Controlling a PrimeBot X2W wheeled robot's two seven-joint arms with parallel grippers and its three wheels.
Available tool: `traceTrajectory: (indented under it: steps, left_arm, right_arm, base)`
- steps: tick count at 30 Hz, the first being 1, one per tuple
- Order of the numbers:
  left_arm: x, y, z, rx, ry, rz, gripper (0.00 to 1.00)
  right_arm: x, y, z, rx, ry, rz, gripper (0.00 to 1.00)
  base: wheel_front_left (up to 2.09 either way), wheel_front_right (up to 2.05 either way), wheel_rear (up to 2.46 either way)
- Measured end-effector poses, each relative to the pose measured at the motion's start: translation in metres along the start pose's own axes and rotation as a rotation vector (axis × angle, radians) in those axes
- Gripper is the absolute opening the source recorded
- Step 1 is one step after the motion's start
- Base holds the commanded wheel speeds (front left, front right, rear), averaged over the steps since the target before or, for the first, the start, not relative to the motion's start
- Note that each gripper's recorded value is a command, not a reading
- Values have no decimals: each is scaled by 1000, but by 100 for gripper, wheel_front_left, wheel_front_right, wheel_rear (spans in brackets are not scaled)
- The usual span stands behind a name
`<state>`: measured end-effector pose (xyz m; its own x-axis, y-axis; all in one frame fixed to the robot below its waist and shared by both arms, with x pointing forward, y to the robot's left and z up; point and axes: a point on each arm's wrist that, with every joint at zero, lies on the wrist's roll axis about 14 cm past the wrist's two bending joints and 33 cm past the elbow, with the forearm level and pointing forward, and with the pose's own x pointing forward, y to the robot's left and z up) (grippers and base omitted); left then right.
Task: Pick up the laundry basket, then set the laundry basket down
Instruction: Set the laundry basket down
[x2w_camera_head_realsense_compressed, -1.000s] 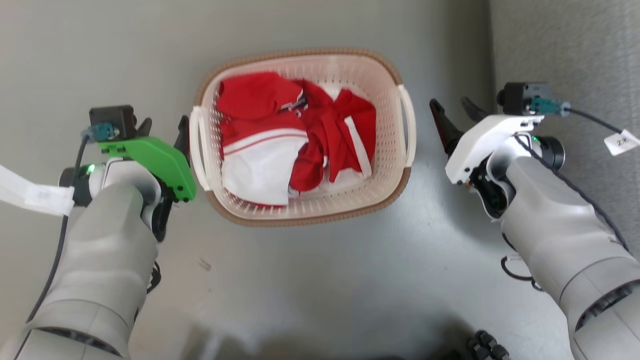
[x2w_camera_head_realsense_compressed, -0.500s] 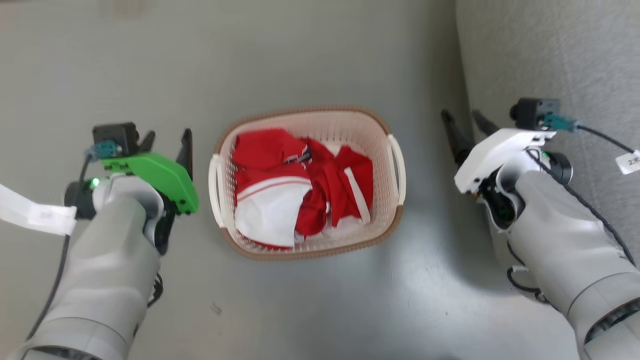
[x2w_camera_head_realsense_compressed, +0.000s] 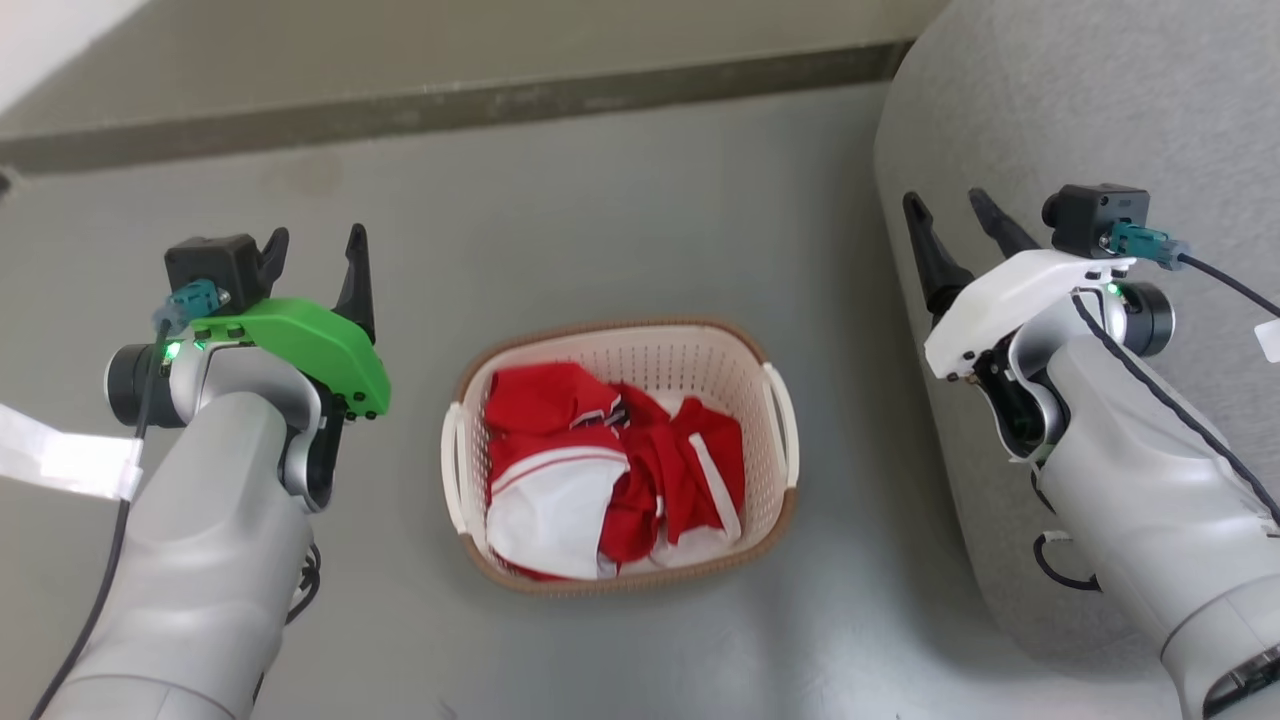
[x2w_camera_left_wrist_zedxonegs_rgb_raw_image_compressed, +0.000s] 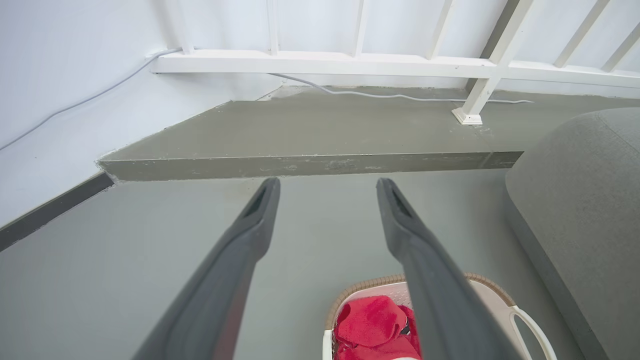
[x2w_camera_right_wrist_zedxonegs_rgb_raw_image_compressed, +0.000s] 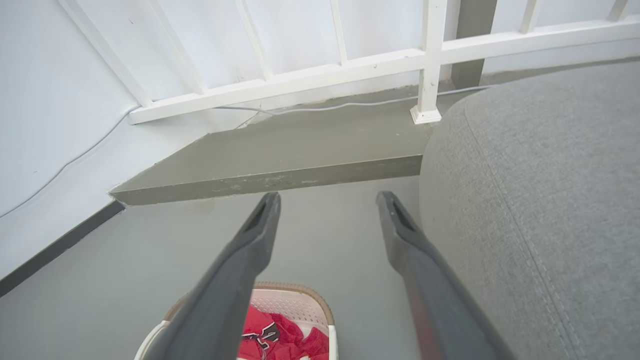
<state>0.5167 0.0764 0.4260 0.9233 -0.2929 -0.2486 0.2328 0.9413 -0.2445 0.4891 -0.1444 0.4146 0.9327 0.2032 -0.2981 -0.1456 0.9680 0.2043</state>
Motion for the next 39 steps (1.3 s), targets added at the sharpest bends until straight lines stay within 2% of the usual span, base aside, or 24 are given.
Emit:
traceTrajectory:
  steps: [10, 15, 25, 39]
  left_arm:
    - [-24, -15, 54, 62, -173, -3, 100]
    - [-38, -24, 71, 68, -241, -12, 100]
    - [-70, -37, 68, 77, -289, -27, 100]
    - [-117, -27, 26, 18, -239, 38, 100]
  right_arm:
    - [-26, 9, 64, -75, -203, -9, 100]
    - [-42, 14, 78, -91, -269, -9, 100]
    - [-71, 20, 82, -117, -332, -13, 100]
    - [-113, 15, 48, -70, -314, -71, 100]
  base:
    - [0, 0, 0]
    - [0, 0, 0]
    - [0, 0, 0]
    - [0, 0, 0]
